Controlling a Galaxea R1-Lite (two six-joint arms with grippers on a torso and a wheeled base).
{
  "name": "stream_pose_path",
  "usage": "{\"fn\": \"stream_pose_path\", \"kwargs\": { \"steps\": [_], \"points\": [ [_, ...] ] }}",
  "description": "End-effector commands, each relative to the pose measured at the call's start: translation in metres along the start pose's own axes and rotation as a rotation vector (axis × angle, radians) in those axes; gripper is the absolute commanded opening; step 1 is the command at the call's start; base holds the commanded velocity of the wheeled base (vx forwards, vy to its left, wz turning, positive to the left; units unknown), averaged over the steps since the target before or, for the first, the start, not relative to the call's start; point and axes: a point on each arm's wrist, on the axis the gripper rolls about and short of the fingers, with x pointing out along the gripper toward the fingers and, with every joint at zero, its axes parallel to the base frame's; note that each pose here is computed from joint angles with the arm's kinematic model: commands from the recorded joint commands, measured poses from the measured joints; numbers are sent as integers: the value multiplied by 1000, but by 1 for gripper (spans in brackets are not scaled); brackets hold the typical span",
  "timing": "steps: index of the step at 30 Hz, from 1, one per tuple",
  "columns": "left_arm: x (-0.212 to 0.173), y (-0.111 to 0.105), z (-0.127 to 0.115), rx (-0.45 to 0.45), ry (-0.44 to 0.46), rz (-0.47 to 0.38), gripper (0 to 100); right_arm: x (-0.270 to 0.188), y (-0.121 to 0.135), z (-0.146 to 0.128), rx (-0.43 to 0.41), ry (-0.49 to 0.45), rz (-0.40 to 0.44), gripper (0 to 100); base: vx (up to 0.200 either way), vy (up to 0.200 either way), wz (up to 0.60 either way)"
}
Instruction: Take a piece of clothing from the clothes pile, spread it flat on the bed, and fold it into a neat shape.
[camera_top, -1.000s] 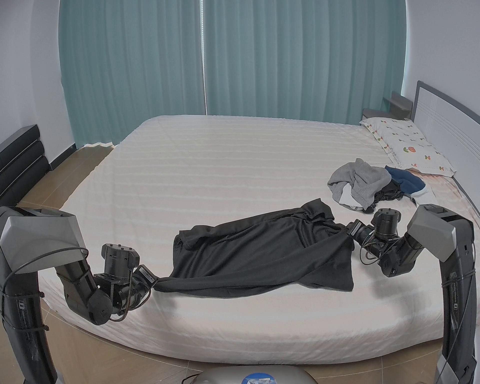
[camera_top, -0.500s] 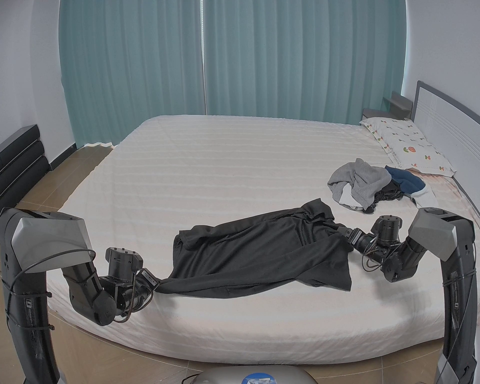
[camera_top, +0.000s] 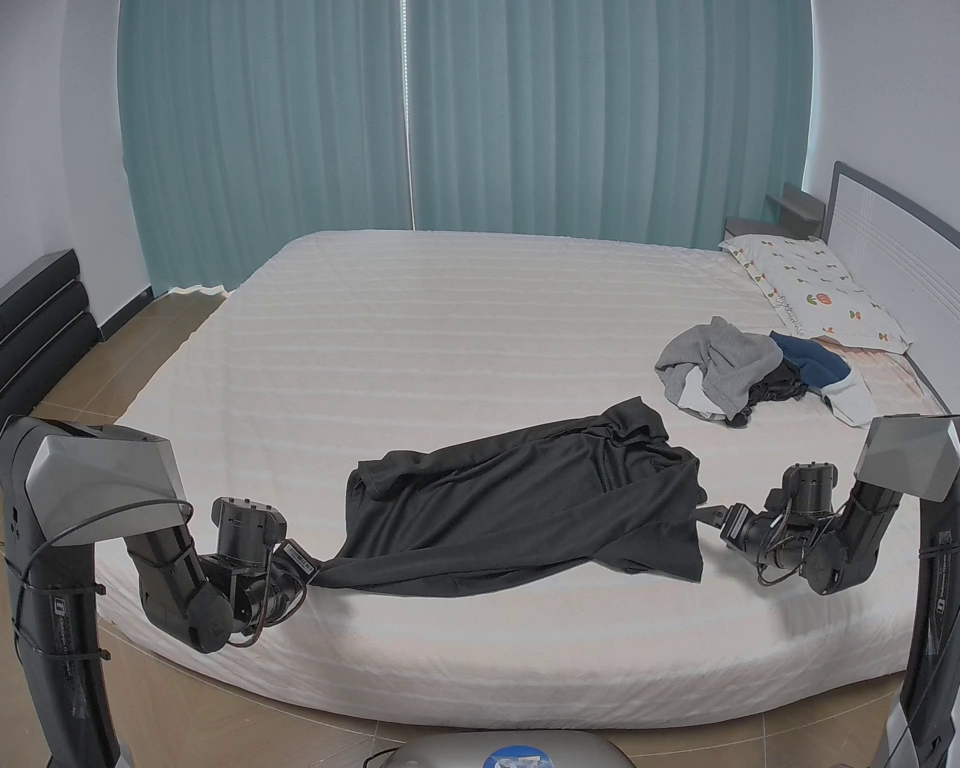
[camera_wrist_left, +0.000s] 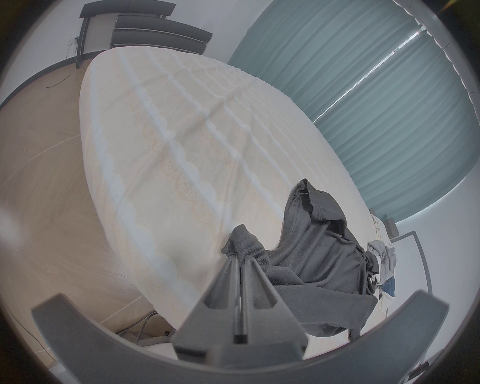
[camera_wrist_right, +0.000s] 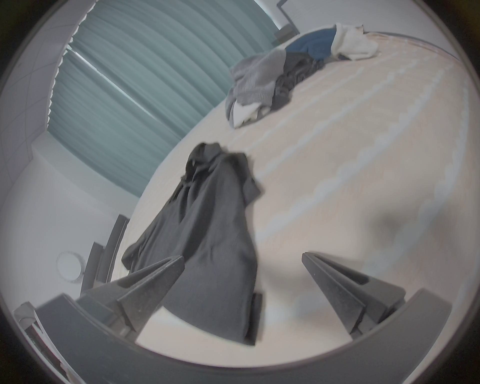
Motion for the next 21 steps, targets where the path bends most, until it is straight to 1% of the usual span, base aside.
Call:
{"fn": "stream_pose_path", "kwargs": {
  "steps": [1,5,8,16,17,21],
  "points": [
    [0,1,0,1,1,2,0,-9,11,-19,-16,71,13,100,0,0,0],
    [0,1,-1,2,4,4,0,-4,11,-32,-26,112,10,100,0,0,0],
    [0,1,-1,1,3,4,0,0,13,-37,-33,122,7,100,0,0,0],
    [0,1,-1,2,4,4,0,2,14,-37,-35,123,7,100,0,0,0],
    [0,1,-1,1,3,4,0,1,14,-38,-37,123,7,0,0,0,0],
    [0,2,-1,1,4,6,0,-4,15,-41,-42,136,4,0,0,0,0]
  ]
}}
